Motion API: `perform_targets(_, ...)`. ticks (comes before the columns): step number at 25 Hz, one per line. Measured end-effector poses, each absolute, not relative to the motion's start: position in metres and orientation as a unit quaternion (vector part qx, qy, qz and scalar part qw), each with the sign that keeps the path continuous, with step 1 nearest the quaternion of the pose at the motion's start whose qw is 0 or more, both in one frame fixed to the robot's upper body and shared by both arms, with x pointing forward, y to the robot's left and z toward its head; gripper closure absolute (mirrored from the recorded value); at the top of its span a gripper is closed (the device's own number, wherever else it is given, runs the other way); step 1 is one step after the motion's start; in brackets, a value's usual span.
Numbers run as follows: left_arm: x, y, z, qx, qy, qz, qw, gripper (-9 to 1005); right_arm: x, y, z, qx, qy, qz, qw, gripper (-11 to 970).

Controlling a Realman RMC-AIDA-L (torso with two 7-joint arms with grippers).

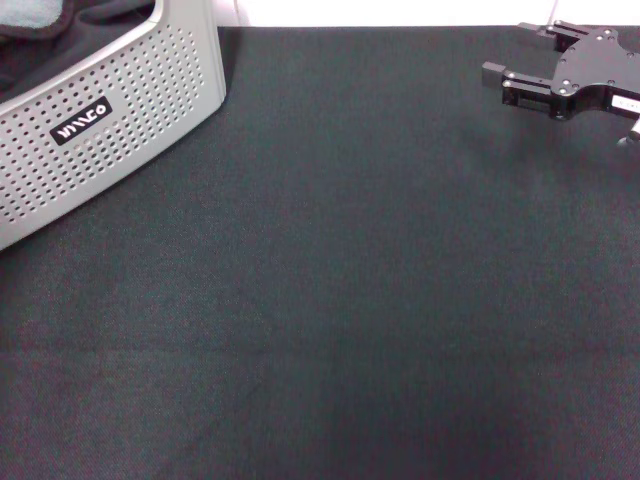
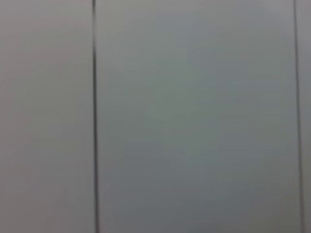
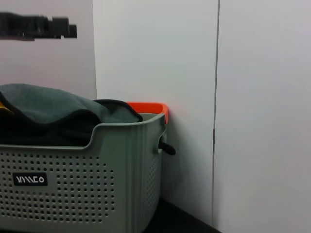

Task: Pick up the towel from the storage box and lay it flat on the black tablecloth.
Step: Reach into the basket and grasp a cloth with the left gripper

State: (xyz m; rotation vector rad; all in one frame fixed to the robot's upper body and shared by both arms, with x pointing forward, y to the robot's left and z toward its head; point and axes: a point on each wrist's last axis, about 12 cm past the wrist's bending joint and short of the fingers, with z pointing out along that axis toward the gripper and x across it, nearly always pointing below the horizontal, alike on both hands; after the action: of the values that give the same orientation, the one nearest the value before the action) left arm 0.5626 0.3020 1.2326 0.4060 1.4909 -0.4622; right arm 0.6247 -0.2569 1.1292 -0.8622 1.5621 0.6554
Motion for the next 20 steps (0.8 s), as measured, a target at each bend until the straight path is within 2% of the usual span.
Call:
perform_targets(1, 0.563, 0.306, 1.231, 0.190, 0.680, -0.174, 0.687, 260, 0.625, -0.257, 1.129, -0.369, 0.669, 0.281, 0.581, 251)
perform_targets(5, 0.558, 0.314, 1.230, 0.200, 0.691, -0.132, 0.682, 260, 0.624, -0.256, 1.128, -0.369, 0.669, 0.281, 0.580, 251)
perform_targets(15, 0.528, 0.336, 1.220, 0.225, 0.701, -0.063, 0.674, 261, 0.626, -0.256, 1.124, -0.359, 0.680, 0.277, 0.577, 251)
perform_targets(20, 0.519, 0.334, 1.207, 0.261, 0.701, -0.035, 0.663, 262, 0.627, -0.255, 1.124, -0.358, 0.681, 0.275, 0.577, 251)
